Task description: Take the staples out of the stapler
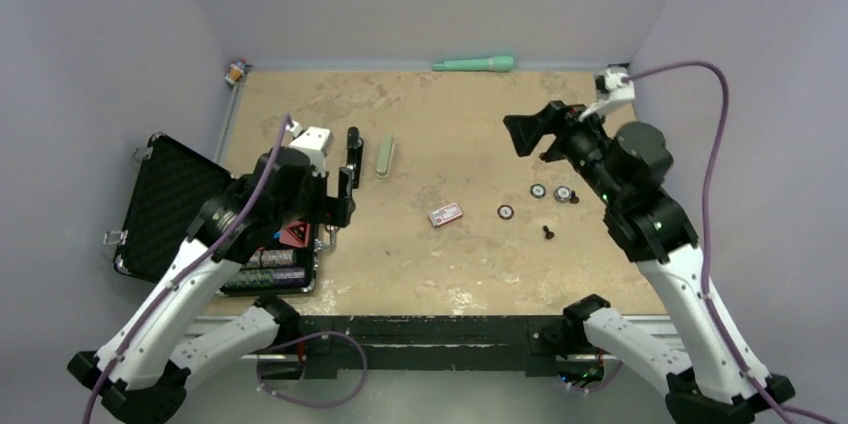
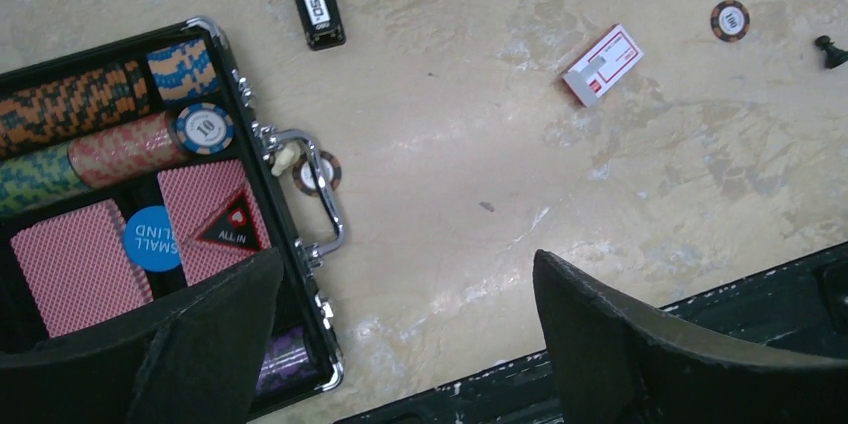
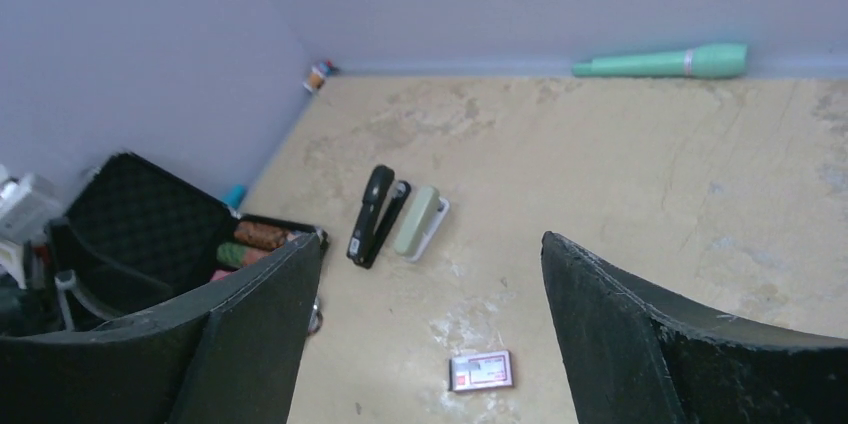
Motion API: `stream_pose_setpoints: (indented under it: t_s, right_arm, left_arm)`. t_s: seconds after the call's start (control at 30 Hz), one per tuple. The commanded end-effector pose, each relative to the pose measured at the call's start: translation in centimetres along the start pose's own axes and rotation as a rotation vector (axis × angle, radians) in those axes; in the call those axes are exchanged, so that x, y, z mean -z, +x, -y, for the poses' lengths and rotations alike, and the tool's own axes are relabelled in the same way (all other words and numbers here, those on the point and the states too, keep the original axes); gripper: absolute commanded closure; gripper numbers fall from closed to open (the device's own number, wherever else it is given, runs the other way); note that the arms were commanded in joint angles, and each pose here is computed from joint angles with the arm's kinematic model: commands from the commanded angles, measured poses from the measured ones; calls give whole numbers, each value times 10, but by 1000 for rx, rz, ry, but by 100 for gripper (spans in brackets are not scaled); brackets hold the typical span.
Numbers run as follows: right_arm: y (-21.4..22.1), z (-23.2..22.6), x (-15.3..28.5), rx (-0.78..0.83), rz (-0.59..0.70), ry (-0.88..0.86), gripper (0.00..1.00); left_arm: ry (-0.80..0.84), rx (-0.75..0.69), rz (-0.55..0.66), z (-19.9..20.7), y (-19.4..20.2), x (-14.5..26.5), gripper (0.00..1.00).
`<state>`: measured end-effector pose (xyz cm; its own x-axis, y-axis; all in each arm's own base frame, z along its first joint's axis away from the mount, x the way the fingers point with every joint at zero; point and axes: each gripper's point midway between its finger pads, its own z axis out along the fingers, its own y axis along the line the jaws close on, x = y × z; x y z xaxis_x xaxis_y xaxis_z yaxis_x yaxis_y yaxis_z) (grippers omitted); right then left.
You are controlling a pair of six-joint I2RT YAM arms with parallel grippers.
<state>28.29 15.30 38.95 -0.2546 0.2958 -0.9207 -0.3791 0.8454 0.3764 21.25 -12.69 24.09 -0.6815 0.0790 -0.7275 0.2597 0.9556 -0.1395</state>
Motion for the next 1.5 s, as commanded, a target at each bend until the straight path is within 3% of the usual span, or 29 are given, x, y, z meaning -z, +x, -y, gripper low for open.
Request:
stream_pose_setpoints:
  t_s: [0.0,0.2,0.47,0.9,1.47]
  right_arm:
    - [-40,-7,41,-82,262,-37,15]
    - [-7,6,77,-164,313,-45,8]
    - [79,29,69,-219,59,22,4]
    - [68,29,89,-241,139,10,4]
    - [73,36,83,-277,122,53,1]
  left_arm:
    - [-38,-25,86,-21,16,10,0]
    - [10,-27,255,-28,28,21,0]
    - [-11,54,366,-41,35,34,0]
    - [10,55,341,-38,43,31,0]
    - [12,52,329,-37,44,29,0]
